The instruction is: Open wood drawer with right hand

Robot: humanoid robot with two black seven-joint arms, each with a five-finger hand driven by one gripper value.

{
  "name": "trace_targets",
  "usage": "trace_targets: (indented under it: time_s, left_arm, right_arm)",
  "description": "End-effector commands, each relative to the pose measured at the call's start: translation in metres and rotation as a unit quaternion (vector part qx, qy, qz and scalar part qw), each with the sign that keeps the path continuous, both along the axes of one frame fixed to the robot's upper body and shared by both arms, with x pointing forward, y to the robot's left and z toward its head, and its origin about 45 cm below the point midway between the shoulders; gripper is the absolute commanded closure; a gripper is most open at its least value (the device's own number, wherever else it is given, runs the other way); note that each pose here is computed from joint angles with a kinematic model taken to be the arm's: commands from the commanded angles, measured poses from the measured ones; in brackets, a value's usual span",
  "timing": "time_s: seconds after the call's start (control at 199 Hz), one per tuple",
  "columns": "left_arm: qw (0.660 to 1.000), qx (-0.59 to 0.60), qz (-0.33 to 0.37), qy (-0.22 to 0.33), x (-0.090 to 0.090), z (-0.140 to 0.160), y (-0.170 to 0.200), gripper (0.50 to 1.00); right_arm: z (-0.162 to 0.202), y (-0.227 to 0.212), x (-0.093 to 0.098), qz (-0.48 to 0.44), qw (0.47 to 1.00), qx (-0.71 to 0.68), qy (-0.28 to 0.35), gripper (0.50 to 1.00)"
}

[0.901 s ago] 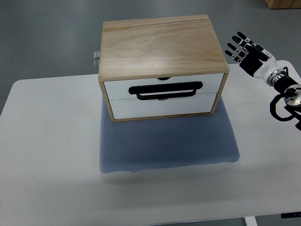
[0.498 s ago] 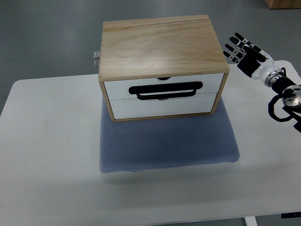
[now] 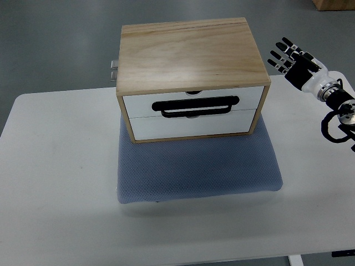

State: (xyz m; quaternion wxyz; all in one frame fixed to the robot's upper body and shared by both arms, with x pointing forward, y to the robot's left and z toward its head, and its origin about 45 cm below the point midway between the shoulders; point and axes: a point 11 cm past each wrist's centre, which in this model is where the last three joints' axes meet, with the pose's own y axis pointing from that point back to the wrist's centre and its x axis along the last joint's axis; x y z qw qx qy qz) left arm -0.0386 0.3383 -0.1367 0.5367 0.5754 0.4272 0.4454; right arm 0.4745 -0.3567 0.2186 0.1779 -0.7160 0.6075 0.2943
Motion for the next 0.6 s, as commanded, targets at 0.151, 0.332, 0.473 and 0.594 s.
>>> trace_targets:
  time_s: [0.151,0.332,0.473,0.594]
  left_arm:
    - [1.000,0.000,0.000,0.000,0.000,0.000,0.000,0.500]
    - [1.000,0.000,0.000,0.000,0.000,0.000,0.000,0.500]
    - [1.000,0.000,0.000,0.000,0.000,0.000,0.000,0.500]
    - [1.000,0.000,0.000,0.000,0.000,0.000,0.000,0.500]
  right_arm:
    - [0.001,-0.005,-0.002,0.001,1.000,-0.004,-0.003,0.556]
    - [0.003,-0.025,-0.006,-0.008,1.000,-0.022,0.001,0.556]
    - [0.009,-0.038,-0.010,-0.008,0.999,-0.031,-0.007,0.556]
    - [0.016,-0.053,-0.014,0.003,0.998,-0.064,-0.015,0.556]
